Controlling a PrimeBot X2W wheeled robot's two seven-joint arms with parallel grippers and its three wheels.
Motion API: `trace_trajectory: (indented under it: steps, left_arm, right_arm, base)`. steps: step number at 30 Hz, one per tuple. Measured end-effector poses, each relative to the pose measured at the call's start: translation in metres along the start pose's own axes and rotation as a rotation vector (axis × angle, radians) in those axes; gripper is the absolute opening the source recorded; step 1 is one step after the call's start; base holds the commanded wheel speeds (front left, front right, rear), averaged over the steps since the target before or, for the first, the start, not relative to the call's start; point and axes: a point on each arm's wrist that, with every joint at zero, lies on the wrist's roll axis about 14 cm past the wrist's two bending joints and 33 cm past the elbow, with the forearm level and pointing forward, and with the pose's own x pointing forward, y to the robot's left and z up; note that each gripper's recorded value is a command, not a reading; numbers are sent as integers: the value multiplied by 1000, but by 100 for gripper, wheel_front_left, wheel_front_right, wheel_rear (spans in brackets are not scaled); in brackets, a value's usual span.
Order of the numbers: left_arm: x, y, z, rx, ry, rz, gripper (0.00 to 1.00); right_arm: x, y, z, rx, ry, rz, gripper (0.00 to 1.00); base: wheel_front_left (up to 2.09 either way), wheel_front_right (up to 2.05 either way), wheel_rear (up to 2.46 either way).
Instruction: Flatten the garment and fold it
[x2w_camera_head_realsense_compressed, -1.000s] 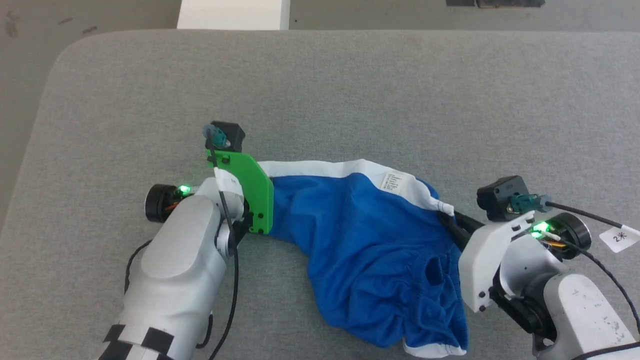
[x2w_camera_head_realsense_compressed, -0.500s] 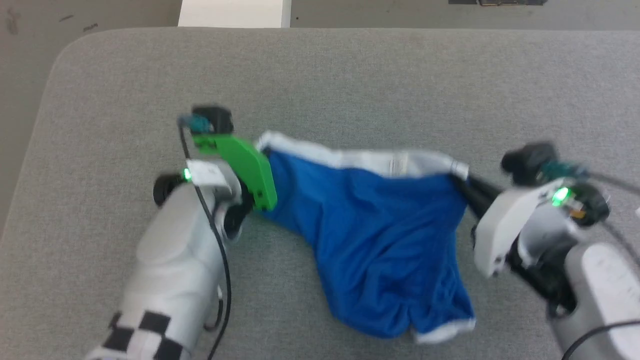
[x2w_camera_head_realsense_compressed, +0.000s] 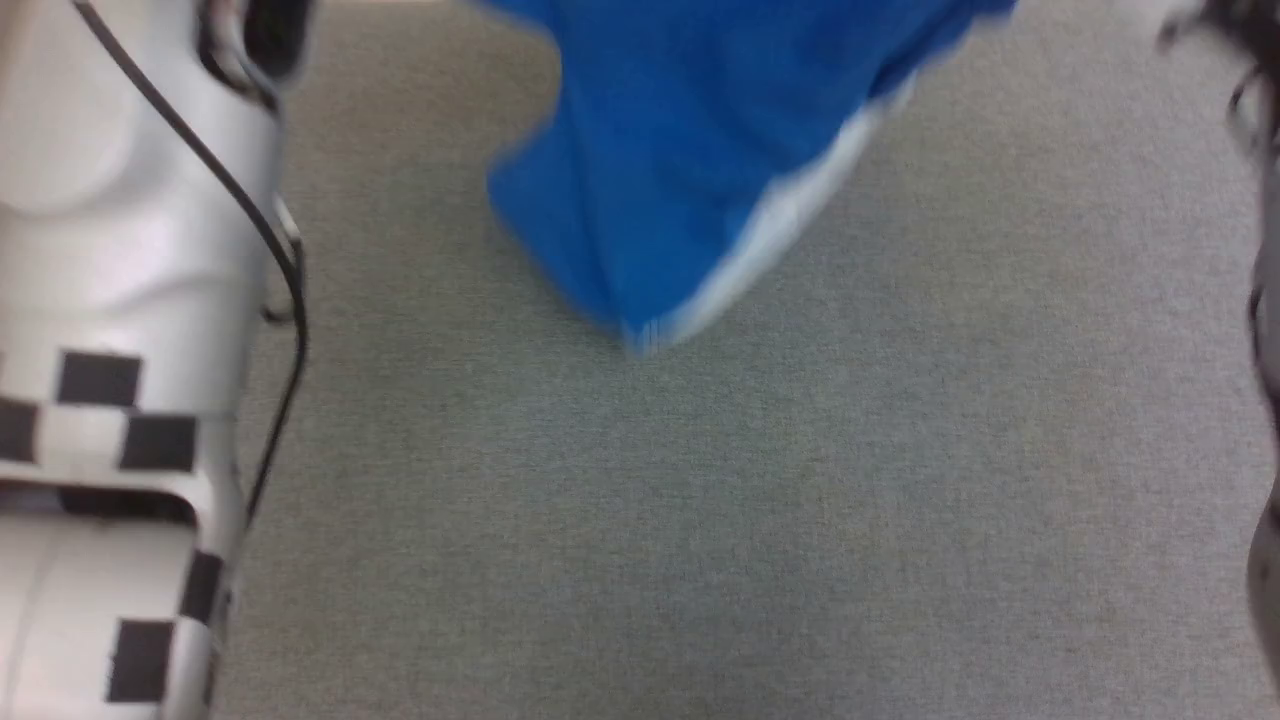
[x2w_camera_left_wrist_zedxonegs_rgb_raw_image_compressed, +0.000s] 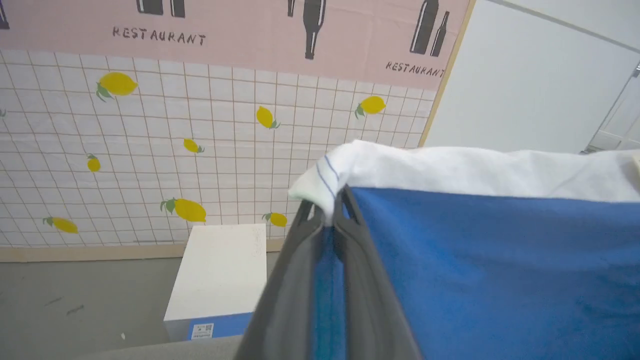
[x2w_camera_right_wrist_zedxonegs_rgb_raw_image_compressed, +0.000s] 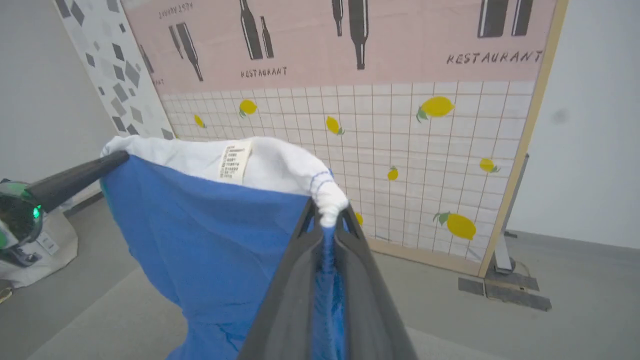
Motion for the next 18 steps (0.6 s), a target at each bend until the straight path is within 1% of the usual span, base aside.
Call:
trace_trajectory:
  steps: [2,5,9,10,14,16,18]
  left_arm:
    - [9,1,23,22,-70,2,0]
    - [20,3,61,18,-210,9,0]
    - [28,7,81,40,-309,19,0]
    - [33,13,68,32,-302,29,0]
    - [37,18,40,8,-257,29,0]
    - [36,21,21,-16,-230,28,0]
    - [31,23,1,-34,-198,25,0]
  right_arm:
    - [12,-3,25,-27,-68,-10,0]
    - [29,-7,60,-70,-182,-28,0]
    - [42,-18,81,-113,-273,-63,0]
    - [53,-26,78,-121,-284,-82,0]
    - [65,-31,51,-136,-236,-82,0]
    - [69,-29,37,-149,-218,-67,0]
    - [70,-26,14,-155,-183,-46,0]
  base:
    - [0,0,0]
    - [0,0,0]
    - [0,0,0]
    - [0,0,0]
    - [0,0,0]
    - [0,0,0]
    - [0,0,0]
